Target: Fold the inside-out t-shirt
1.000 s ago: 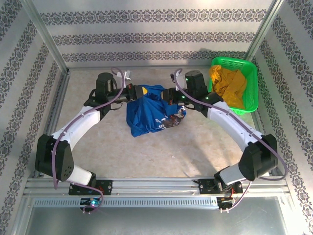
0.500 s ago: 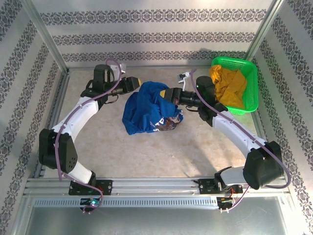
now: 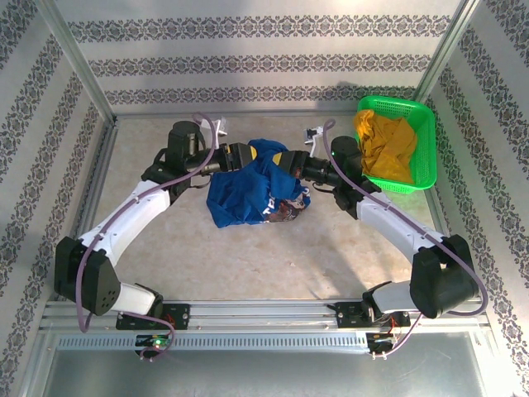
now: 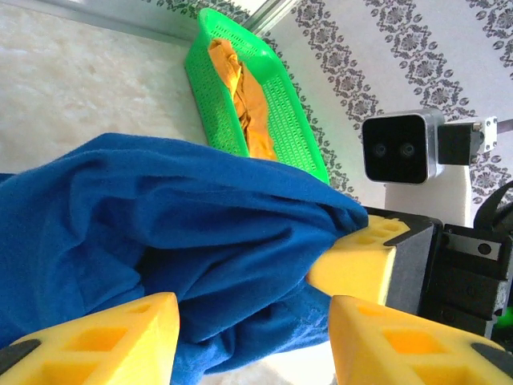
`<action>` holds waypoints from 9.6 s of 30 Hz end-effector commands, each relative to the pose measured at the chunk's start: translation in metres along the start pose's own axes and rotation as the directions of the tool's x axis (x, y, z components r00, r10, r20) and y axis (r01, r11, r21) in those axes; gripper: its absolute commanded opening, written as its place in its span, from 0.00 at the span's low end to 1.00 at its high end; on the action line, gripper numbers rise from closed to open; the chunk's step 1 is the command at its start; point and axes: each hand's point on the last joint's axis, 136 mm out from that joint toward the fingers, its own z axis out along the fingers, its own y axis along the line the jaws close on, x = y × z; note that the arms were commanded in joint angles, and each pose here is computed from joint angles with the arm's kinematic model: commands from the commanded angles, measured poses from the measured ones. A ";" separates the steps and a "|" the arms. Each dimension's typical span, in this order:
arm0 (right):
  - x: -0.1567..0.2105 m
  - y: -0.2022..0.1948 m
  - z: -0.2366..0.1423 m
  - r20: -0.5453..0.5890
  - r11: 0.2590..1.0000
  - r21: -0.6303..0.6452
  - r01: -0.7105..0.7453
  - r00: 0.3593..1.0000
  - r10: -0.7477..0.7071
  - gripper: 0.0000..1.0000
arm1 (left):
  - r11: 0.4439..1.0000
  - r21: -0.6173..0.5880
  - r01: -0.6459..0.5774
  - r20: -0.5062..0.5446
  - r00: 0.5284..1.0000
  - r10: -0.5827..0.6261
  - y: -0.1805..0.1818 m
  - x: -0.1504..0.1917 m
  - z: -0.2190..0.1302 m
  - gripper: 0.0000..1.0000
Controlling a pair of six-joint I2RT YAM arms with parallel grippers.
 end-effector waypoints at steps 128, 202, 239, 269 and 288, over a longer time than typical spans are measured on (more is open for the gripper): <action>-0.043 0.097 -0.040 -0.016 0.976 0.003 0.216 0.976 -0.216 0.00 | 0.993 0.107 -0.044 0.099 0.995 0.034 -0.033 -0.003 0.000 0.59; -0.030 0.095 -0.027 0.010 0.982 -0.136 0.132 0.991 -0.132 0.00 | 0.989 -0.048 0.138 -0.008 0.990 -0.139 0.089 0.018 0.039 0.16; -0.039 0.020 -0.036 0.168 0.983 -0.161 -0.087 0.979 0.115 0.00 | 0.933 0.357 0.045 -0.027 0.999 -0.038 -0.058 -0.002 0.052 0.49; -0.042 0.001 -0.100 0.247 0.933 0.341 0.112 0.947 -0.204 0.94 | 0.876 0.482 0.002 0.076 0.996 -0.045 -0.176 -0.104 -0.008 0.00; -0.036 0.115 -0.058 0.062 0.840 0.306 0.449 0.871 -0.488 0.42 | 0.926 0.357 0.123 0.115 0.978 -0.175 -0.134 -0.086 -0.007 0.00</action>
